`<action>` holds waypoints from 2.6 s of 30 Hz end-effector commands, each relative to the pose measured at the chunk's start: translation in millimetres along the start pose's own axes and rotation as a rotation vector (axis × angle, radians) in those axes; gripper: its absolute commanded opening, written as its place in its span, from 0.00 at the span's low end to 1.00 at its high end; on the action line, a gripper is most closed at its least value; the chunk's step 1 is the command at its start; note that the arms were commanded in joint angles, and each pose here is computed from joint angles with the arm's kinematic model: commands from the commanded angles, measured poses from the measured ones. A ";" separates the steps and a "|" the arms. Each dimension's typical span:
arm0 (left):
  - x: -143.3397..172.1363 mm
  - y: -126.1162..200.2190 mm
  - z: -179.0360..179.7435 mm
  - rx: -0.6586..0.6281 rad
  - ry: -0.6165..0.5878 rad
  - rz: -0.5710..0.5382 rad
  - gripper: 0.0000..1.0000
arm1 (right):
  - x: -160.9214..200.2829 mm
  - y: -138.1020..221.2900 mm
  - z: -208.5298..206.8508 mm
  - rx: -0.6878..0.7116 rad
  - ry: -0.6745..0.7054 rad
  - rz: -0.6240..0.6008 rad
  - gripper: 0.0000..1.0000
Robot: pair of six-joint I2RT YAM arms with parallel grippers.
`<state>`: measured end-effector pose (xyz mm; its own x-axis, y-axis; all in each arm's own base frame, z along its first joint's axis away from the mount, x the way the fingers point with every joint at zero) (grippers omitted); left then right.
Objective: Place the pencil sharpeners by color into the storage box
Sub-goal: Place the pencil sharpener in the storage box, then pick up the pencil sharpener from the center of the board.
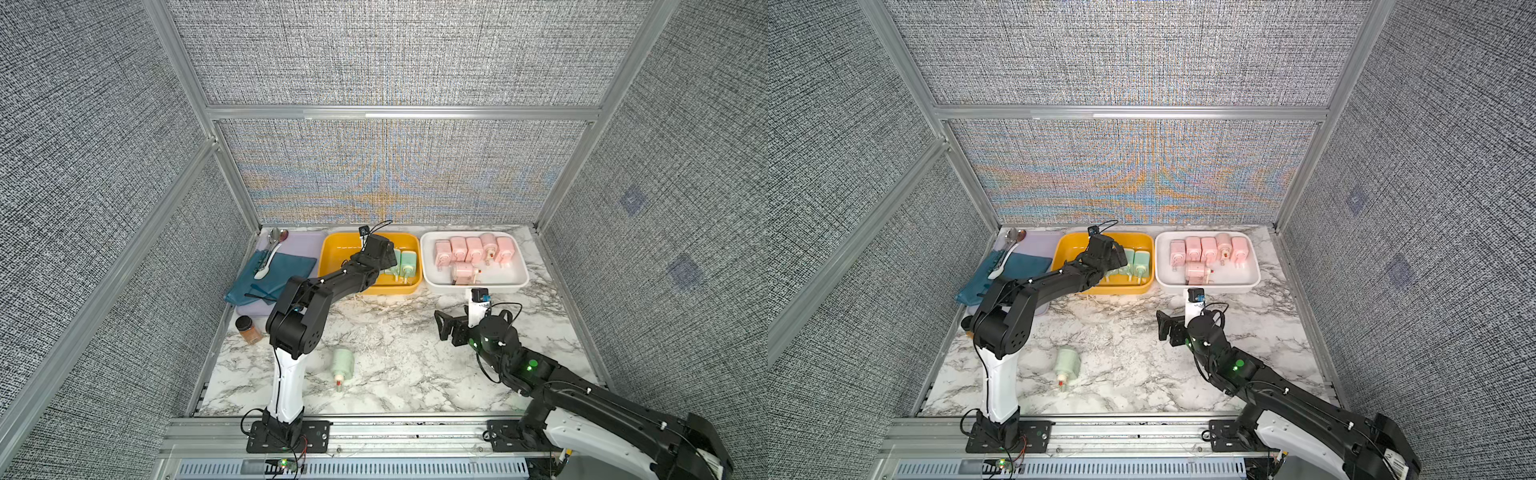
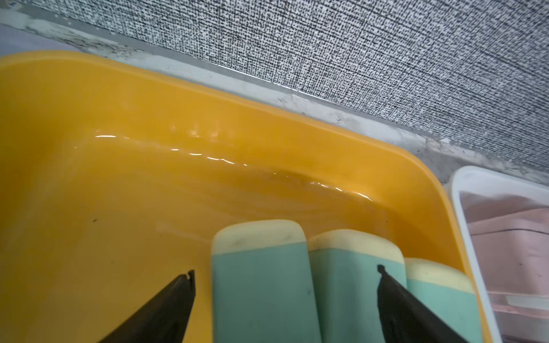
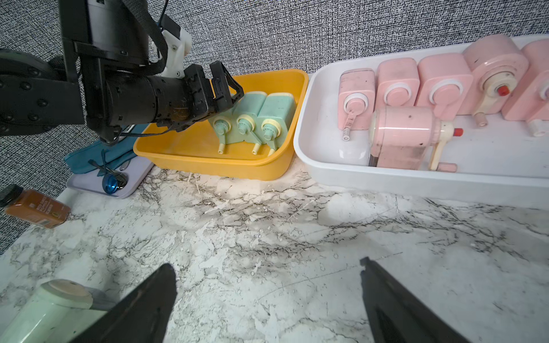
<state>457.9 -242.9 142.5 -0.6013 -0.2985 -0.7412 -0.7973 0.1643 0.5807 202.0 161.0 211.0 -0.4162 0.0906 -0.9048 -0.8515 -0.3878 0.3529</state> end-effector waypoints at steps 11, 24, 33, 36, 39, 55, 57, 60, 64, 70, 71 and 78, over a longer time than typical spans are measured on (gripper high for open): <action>7.5 -5.8 -7.9 0.083 -0.026 0.061 0.99 | -6.6 3.5 1.8 -0.005 -0.001 -0.008 0.99; 2.8 0.7 -6.8 0.081 -0.051 0.056 0.99 | -7.9 1.4 5.3 -0.026 0.006 -0.006 0.99; -17.5 35.1 -3.4 0.045 -0.142 0.026 0.99 | -4.9 -5.6 8.4 -0.050 0.021 -0.033 0.99; -22.4 50.6 5.2 -0.009 -0.180 0.019 0.99 | -6.0 -8.4 10.3 -0.065 0.019 -0.065 0.99; -24.0 68.5 13.6 -0.072 -0.232 0.050 0.99 | -9.1 -13.1 8.0 -0.029 -0.016 -0.105 0.99; 19.7 199.3 66.9 -0.103 -0.147 0.227 0.99 | -24.6 -35.8 19.0 -0.048 -0.195 -0.239 0.99; 33.6 213.7 71.0 -0.113 -0.154 0.265 0.99 | -23.0 -38.0 19.4 -0.046 -0.196 -0.230 0.99; 59.7 235.6 77.5 -0.132 -0.173 0.312 0.99 | -23.1 -40.0 20.1 -0.041 -0.202 -0.216 0.99; 84.9 264.2 83.5 -0.078 -0.182 0.367 0.99 | -23.7 -40.1 20.0 -0.029 -0.208 -0.201 0.99; 117.5 289.4 96.6 -0.052 -0.185 0.402 0.99 | -22.2 -38.7 16.4 0.001 -0.223 -0.188 0.99; 123.5 291.6 97.9 -0.045 -0.189 0.406 0.99 | -22.2 -38.5 15.8 0.006 -0.225 -0.186 0.99; 150.8 299.8 118.2 -0.123 -0.216 0.427 0.99 | -24.7 -37.5 15.8 0.012 -0.235 -0.186 0.99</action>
<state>126.4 -138.2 172.6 -0.8748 0.0085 -0.4845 -0.4755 0.1771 0.8617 238.6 188.7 221.9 -0.3159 0.3586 -0.8784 -0.9185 -0.3476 0.1885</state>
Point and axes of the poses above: each gripper's point midway between its finger pads, its own y axis back along the fingers, its own z axis along the line the jaws close on, x = y × z, the point moved 7 cm from there along y, back along the fingers, and after that the axes turned 3 degrees about y, right-handed, at the moved point
